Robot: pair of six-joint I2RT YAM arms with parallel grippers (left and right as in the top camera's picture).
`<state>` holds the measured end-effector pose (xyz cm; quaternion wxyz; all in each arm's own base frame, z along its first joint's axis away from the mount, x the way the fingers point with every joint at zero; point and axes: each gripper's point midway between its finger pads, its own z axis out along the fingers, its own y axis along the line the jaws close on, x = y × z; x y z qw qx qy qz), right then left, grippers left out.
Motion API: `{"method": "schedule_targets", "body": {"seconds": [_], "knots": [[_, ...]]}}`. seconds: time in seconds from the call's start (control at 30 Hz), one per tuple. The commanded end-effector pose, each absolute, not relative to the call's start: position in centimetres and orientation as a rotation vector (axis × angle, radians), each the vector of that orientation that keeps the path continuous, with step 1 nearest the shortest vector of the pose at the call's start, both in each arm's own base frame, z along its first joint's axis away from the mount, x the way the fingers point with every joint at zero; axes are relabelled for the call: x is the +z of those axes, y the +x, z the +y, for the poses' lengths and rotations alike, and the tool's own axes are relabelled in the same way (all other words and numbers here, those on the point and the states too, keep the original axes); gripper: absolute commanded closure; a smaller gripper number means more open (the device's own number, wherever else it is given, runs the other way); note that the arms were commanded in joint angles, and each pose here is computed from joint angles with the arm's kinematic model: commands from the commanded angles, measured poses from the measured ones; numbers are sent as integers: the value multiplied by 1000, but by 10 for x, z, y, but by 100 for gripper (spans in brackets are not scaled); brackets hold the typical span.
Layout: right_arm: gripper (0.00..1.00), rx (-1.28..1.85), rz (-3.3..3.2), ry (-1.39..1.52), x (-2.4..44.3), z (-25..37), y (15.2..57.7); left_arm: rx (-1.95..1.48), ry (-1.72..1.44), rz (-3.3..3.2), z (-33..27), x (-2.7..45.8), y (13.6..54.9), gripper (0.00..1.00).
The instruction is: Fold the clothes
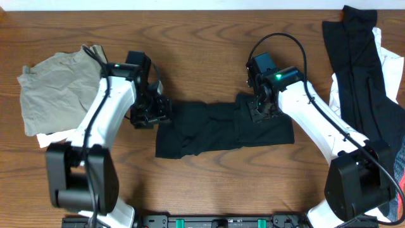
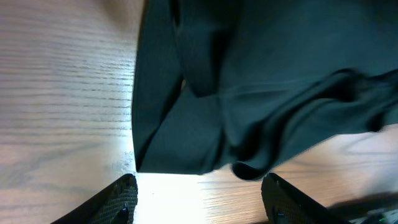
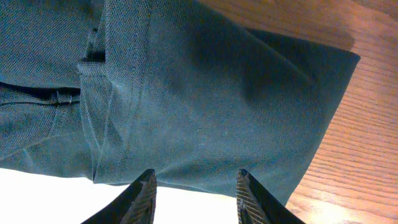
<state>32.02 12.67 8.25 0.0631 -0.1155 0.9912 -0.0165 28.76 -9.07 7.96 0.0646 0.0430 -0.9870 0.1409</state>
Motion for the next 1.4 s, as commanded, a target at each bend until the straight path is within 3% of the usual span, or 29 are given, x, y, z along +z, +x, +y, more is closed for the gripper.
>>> {"method": "schedule_targets", "body": {"seconds": [0.0, 0.57, 1.37], "knots": [[60, -69, 3001, -334, 80, 123, 320, 499, -23, -2912, -99, 59, 281, 34], [60, -67, 2997, -333, 80, 123, 321, 593, -122, -2928, -109, 38, 295, 32], [60, -68, 3001, -334, 80, 123, 320, 575, -54, -2912, -116, -11, 266, 28]]}}
